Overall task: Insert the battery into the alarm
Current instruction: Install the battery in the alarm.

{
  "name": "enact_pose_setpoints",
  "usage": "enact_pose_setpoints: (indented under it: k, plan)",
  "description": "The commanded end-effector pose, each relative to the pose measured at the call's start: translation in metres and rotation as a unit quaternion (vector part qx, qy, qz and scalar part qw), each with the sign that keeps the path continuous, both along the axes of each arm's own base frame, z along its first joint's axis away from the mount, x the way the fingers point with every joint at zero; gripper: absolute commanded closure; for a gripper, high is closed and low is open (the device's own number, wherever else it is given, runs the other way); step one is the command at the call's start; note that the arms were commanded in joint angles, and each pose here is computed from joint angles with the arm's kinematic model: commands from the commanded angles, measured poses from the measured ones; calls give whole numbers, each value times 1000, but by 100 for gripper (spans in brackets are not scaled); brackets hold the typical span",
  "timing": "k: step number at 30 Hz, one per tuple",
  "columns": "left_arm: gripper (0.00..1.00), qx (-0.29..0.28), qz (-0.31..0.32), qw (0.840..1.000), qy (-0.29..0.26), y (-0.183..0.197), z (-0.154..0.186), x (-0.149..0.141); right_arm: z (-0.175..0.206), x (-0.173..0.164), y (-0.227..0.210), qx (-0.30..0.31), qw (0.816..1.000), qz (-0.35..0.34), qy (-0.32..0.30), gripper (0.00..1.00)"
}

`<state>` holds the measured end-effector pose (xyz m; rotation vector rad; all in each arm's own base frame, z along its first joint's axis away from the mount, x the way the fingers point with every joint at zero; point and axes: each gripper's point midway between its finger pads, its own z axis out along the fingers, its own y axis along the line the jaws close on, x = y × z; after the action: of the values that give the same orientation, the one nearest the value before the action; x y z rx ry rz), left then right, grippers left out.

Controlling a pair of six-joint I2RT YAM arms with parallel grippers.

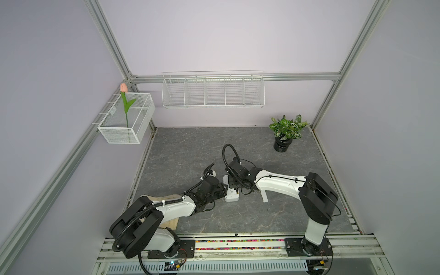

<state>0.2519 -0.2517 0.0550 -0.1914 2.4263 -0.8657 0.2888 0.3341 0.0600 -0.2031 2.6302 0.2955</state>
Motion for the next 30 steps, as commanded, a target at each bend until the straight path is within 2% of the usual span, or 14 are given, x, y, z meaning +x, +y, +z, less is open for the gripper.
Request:
enact_pose_setpoints:
  k: [1, 6, 13, 21, 24, 28, 30]
  plan:
    - [63, 83, 22, 994, 63, 33, -46, -20, -74, -82, -45, -115, 981, 27, 155, 93]
    - [63, 81, 20, 995, 62, 33, -44, -20, -60, -80, -36, -78, 987, 32, 136, 93]
    - [63, 77, 17, 995, 61, 32, -40, -21, -8, -39, -9, -35, 996, 35, 68, 91]
    - [63, 80, 12, 995, 55, 32, -34, -21, 46, -17, -4, 14, 999, 38, 20, 89]
    - [63, 80, 8, 995, 55, 31, -34, -22, 61, -13, -16, 37, 999, 36, 6, 81]
    - [62, 77, 3, 996, 54, 28, -32, -21, 55, -13, -34, 77, 996, 30, 21, 59]
    - [62, 76, 3, 996, 55, 28, -32, -21, 47, -15, -36, 98, 994, 32, 35, 53]
